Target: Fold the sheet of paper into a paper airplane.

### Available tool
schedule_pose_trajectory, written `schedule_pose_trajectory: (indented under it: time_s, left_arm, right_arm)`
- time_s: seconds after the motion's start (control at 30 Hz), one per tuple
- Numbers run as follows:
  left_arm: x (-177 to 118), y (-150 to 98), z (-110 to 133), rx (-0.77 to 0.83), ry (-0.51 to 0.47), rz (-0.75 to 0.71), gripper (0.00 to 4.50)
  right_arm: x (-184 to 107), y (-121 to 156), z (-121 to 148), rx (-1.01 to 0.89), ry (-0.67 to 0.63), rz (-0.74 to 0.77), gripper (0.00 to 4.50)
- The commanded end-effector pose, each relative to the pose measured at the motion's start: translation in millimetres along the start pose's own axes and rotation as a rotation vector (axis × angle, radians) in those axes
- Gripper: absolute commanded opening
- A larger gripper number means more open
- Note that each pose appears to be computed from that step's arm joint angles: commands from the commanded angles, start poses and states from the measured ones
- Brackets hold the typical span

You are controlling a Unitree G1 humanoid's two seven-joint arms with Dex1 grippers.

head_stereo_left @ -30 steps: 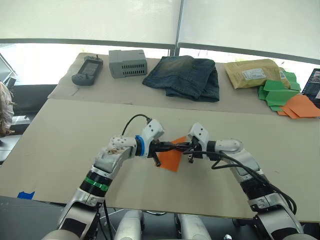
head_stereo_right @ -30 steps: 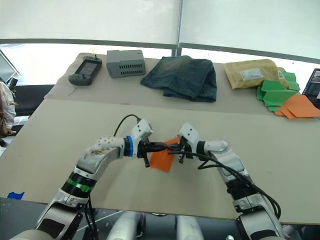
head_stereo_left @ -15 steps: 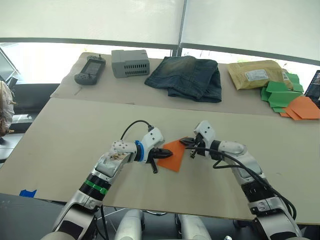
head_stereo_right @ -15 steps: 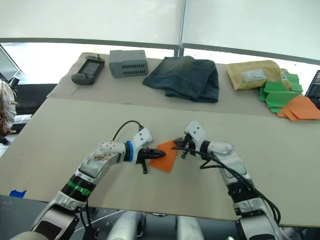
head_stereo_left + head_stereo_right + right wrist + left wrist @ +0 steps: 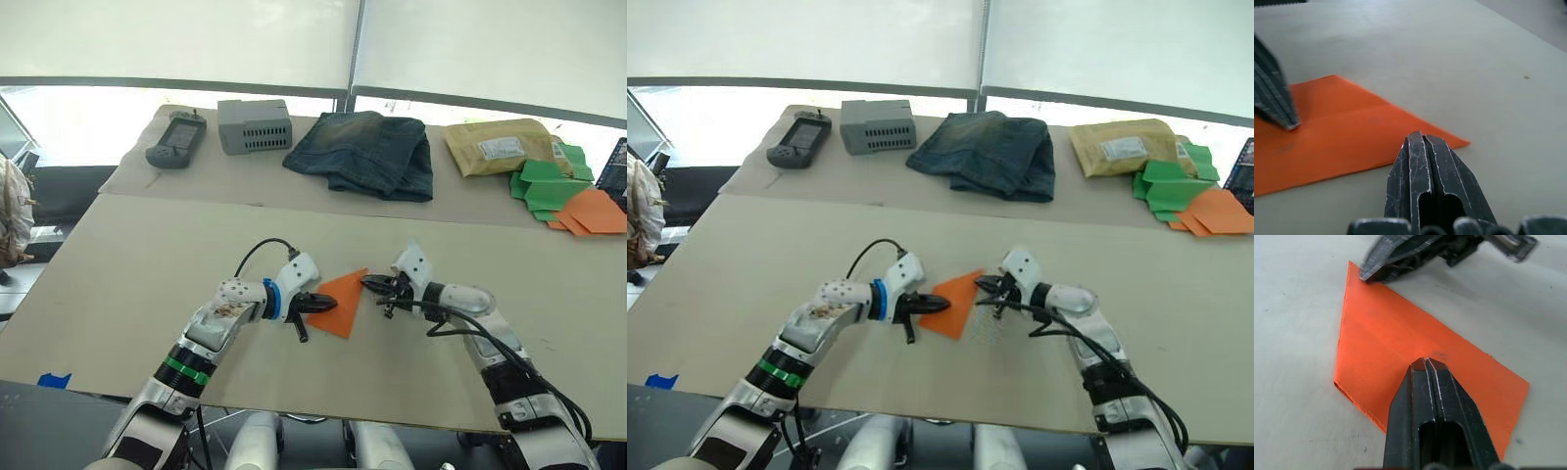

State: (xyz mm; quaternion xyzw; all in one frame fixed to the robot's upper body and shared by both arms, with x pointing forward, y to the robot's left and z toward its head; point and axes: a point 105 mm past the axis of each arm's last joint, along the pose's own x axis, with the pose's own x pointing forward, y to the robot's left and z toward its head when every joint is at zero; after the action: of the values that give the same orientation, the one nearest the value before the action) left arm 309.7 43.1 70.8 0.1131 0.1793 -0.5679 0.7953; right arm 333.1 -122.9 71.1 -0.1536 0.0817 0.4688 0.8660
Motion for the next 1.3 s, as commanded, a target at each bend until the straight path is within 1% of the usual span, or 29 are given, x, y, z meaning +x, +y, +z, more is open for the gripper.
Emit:
schedule_pose_trajectory:
  time_s: [0.03, 0.17, 0.23, 0.43, 0.57, 0.73, 0.8, 0.9, 1.0, 1.2, 1.3]
  left_arm:
    - [4.3, -6.3, -13.6, -0.036, 0.047, -0.017, 0.03]
    - [5.1, -5.1, -12.8, -0.036, 0.047, -0.018, 0.03]
    - [5.4, -4.5, -12.0, -0.036, 0.047, -0.017, 0.03]
    - [7.0, -5.5, -12.0, -0.044, 0.044, -0.023, 0.03]
    - [7.5, -6.0, -12.0, -0.046, 0.045, -0.026, 0.03]
    - [6.7, -6.7, -14.2, -0.051, 0.049, -0.029, 0.03]
    - [7.1, -7.2, -14.9, -0.054, 0.051, -0.031, 0.03]
    - [7.8, -8.2, -15.3, -0.056, 0.053, -0.036, 0.03]
    - [8.3, -8.8, -15.4, -0.057, 0.053, -0.038, 0.03]
    - [7.2, -5.7, -12.8, -0.057, 0.047, -0.033, 0.03]
    - [5.9, -2.1, -9.1, -0.06, 0.035, -0.023, 0.03]
  right_arm:
    - [-2.1, 26.0, -12.3, 0.041, 0.038, 0.1, 0.0]
    - [-1.3, 49.6, -13.4, 0.041, 0.045, 0.152, 0.0]
    - [-1.1, 55.5, -13.0, 0.039, 0.051, 0.163, 0.0]
    - [-2.8, 75.3, -20.8, -0.036, 0.166, 0.221, 0.0]
    - [-5.1, 85.9, -17.3, -0.022, 0.178, 0.257, 0.0]
    - [-13.8, 109.2, -19.3, 0.04, 0.209, 0.336, 0.0]
    - [-15.6, 111.8, -20.0, 0.058, 0.216, 0.334, 0.0]
    - [-17.6, 113.5, -19.3, 0.068, 0.219, 0.334, 0.0]
    - [-20.6, 110.5, -11.9, 0.079, 0.195, 0.314, 0.0]
    - [-29.2, 72.4, 30.6, 0.052, 0.063, 0.168, 0.0]
    - [-25.0, 59.7, 41.1, 0.026, 0.034, 0.107, 0.0]
